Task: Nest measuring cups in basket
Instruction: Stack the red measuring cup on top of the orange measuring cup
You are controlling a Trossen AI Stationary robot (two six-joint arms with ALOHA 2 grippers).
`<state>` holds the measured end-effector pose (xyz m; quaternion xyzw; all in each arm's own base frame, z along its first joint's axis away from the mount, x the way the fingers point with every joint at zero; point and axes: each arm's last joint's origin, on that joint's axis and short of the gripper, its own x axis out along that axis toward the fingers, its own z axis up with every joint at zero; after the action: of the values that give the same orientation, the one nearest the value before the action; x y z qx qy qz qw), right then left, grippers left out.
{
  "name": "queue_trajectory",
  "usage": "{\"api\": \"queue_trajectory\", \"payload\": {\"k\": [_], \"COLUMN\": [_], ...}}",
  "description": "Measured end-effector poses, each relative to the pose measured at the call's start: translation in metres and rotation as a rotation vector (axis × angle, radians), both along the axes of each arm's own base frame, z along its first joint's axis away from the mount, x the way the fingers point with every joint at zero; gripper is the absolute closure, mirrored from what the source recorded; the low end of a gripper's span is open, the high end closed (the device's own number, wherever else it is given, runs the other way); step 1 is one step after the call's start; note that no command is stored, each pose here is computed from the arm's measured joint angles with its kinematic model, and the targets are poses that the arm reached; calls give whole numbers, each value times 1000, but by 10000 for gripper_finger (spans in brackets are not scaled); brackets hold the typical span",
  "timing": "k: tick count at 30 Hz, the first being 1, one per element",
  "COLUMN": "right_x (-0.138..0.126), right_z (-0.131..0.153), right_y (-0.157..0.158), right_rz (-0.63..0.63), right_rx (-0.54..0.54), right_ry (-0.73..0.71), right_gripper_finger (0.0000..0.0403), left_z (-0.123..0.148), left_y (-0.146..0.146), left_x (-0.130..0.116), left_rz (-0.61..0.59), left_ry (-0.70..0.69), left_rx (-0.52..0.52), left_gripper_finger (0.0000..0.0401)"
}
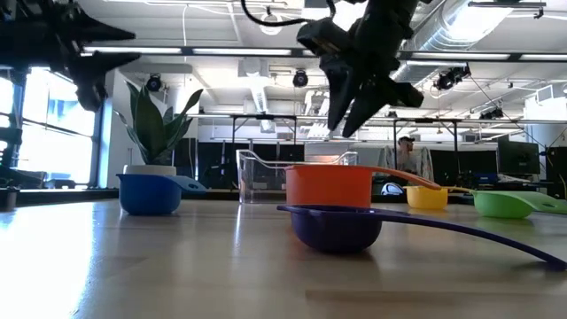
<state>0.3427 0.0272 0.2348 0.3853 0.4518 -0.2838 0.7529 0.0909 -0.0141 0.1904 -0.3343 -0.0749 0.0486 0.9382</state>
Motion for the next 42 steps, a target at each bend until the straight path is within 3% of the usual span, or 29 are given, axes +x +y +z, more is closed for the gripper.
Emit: {"api": "queue_trajectory", "payload": {"k": [5,11,20,31,42], "right_x": [-6,-19,-36,-40,-42], "right_z": [20,46,73,78,76], "right_y": [-10,-19,-32,-44,-45], "right_rz": [-36,-40,-8,87,137], "right_rx": [-20,-97,-141,-151,-173], "right_ry": [-79,-165,-248,-248,-207], "right_gripper_finger": [297,297,297,297,297], "left_z": [23,52,85,54,31], "left_y": [1,2,-8,-35,-68], "left_x": [-7,-14,0,37,46], "left_rz": [-32,-66,-249,-453,-492], "left_ry": [14,154,390,858,1106], "left_rx": [7,-10,-169,-282,-425], "left_gripper_finger": [305,307,307,307,307]}}
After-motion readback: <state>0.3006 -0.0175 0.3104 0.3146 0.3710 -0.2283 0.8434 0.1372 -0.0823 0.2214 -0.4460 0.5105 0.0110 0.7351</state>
